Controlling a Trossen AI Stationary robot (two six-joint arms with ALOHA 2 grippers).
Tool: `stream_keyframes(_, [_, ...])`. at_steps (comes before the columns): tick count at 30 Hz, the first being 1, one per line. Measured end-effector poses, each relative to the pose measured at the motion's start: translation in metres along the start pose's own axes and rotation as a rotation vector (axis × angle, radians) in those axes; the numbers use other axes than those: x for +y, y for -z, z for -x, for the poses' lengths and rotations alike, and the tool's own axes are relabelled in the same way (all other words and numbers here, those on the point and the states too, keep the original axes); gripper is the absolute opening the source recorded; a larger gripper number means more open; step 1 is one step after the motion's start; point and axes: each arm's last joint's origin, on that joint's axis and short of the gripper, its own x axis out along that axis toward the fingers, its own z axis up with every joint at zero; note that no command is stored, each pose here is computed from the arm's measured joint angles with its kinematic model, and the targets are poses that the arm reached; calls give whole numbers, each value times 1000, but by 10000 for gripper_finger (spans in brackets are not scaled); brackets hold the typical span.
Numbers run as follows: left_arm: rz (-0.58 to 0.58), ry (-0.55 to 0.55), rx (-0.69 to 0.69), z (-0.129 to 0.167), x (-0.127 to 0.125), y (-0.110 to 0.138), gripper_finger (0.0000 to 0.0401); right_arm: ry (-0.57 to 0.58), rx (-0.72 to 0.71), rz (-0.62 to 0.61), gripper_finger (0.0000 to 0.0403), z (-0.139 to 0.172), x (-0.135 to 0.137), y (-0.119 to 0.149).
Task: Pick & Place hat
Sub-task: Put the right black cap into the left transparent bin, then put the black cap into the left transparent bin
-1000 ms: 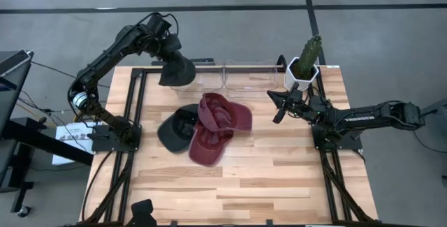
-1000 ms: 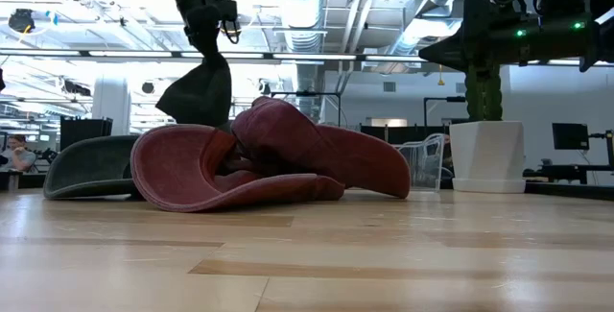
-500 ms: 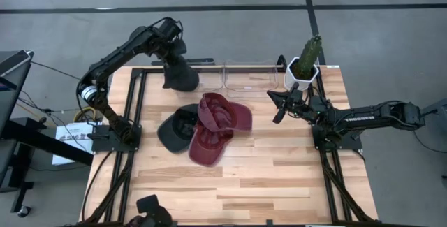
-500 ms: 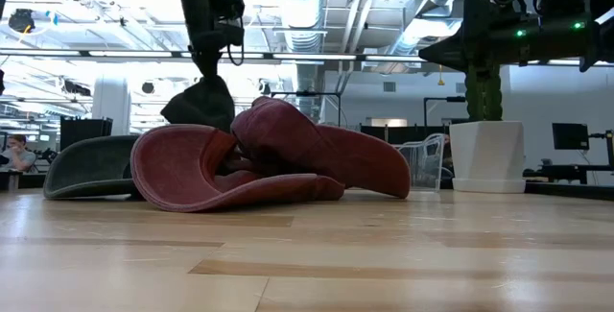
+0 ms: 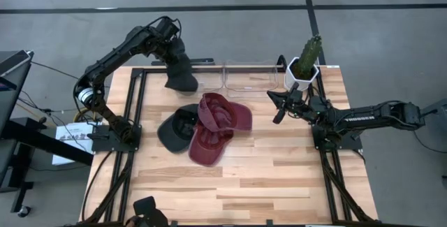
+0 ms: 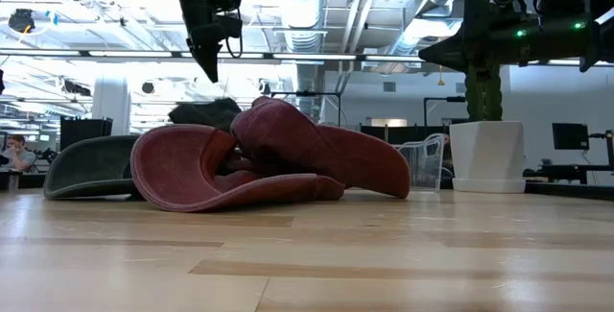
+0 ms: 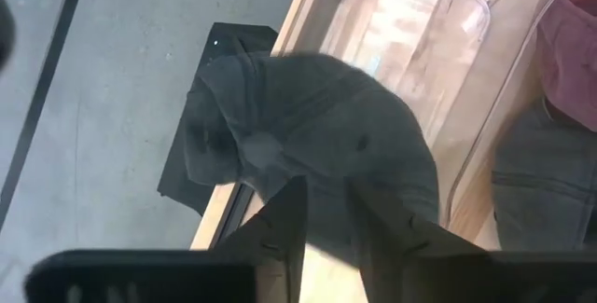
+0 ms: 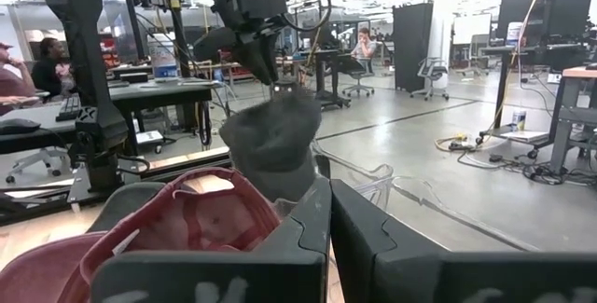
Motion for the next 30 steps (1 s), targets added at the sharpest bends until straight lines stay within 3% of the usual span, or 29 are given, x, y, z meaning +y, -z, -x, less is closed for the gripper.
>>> stream_keyframes(7, [20, -3, 2, 0, 0, 0, 109, 0, 0, 0, 0, 0, 0, 0])
stream_keyframes(10, [20, -54, 29, 0, 1, 1, 113, 0, 0, 0, 0, 0, 0, 0])
stream_keyframes(16, [83, -364, 160, 7, 10, 6, 111, 0, 0, -7, 0, 0, 0, 0])
stream_keyframes(20, [244, -507, 141, 24, 10, 12, 112, -7, 1, -8, 0, 0, 1, 0])
stream_keyframes(25, [419, -414, -36, 54, -10, 21, 111, -22, 0, -8, 0, 1, 3, 0])
stream_keyframes(30, [418, -249, -158, 72, -53, 36, 111, -20, -2, -9, 0, 1, 3, 0])
